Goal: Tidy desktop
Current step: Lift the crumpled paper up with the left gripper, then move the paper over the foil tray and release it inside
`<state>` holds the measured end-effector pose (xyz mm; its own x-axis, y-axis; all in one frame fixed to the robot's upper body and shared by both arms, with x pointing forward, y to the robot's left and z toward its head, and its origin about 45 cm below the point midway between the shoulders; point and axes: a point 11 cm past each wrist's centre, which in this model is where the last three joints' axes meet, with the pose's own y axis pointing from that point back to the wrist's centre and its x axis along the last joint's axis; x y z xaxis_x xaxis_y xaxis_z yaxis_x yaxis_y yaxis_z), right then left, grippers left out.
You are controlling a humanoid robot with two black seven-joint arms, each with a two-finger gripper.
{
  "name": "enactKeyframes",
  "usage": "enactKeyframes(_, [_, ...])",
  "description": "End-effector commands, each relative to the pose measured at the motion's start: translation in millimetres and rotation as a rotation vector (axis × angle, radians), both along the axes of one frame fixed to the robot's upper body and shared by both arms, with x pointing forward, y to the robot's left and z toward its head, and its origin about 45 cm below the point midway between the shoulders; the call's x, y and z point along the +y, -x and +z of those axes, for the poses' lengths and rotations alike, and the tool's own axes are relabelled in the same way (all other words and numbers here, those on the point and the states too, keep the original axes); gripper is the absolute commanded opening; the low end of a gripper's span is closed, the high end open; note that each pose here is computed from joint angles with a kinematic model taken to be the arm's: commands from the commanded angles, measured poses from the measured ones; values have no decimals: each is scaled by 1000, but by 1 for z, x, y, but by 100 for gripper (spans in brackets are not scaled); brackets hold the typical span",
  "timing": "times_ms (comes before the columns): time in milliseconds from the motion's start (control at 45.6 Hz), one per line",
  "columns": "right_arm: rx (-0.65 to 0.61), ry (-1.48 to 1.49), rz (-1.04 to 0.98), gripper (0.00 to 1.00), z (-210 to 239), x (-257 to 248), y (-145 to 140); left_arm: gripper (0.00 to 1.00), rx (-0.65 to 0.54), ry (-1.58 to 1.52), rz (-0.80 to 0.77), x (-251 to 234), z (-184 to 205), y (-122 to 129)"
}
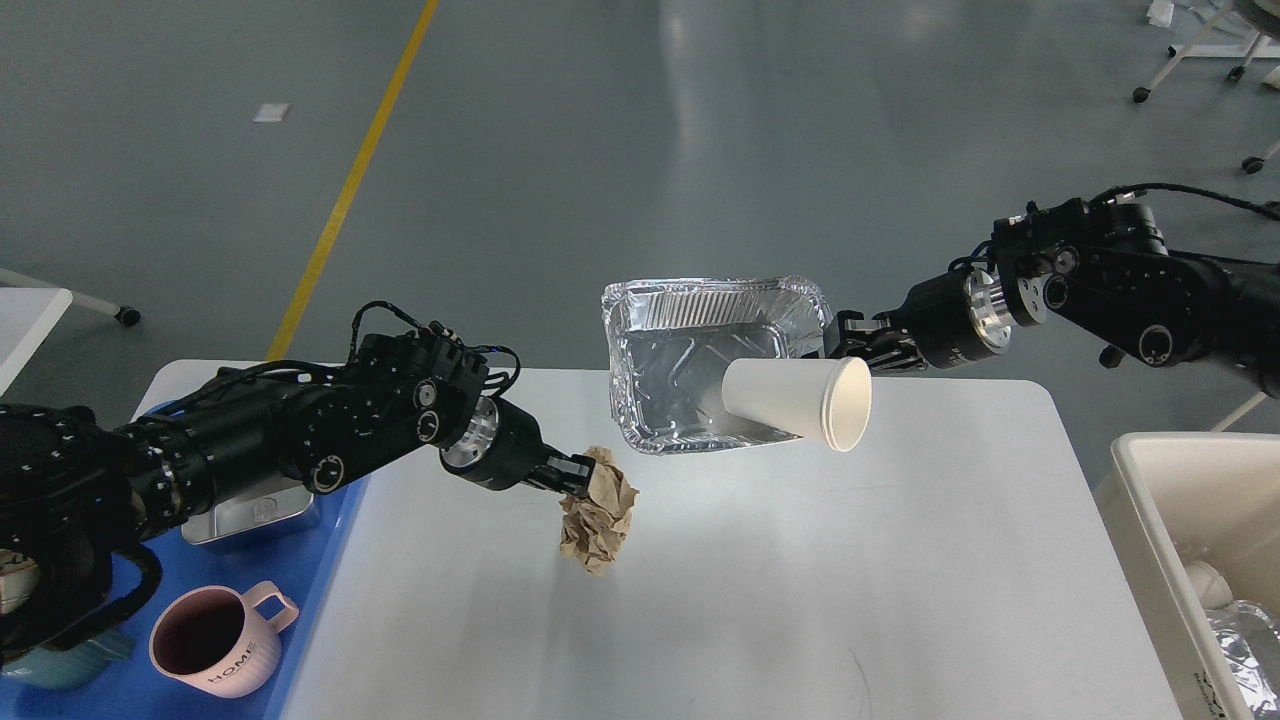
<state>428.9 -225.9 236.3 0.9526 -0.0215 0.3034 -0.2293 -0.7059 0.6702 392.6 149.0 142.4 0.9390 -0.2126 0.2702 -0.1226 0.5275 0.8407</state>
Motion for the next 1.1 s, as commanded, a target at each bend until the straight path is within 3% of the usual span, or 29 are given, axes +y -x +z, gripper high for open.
enactKeyframes(0, [15, 6, -4, 0, -7, -3, 3, 0, -6, -23, 84, 52, 14, -11])
enactKeyframes(198, [62, 20, 0, 0, -28, -6, 14, 0, -123, 60, 223, 114, 96, -50])
enactKeyframes(307, [84, 28, 1, 0, -38, -8, 21, 0, -179, 109, 256, 123, 136, -63])
enactKeyframes(483, [109, 37, -7, 0, -49, -13, 27, 0, -259, 174, 244, 111, 194, -78])
enactKeyframes(702, [127, 56, -6, 0, -58, -17, 32, 0, -357, 242, 157, 61, 265, -90])
enactKeyframes(834, [135, 53, 2, 0, -62, -12, 34, 0, -361, 244, 46, 2, 272, -85])
enactKeyframes(1075, [129, 57, 2, 0, -63, -9, 32, 0, -307, 223, -94, -74, 245, -66])
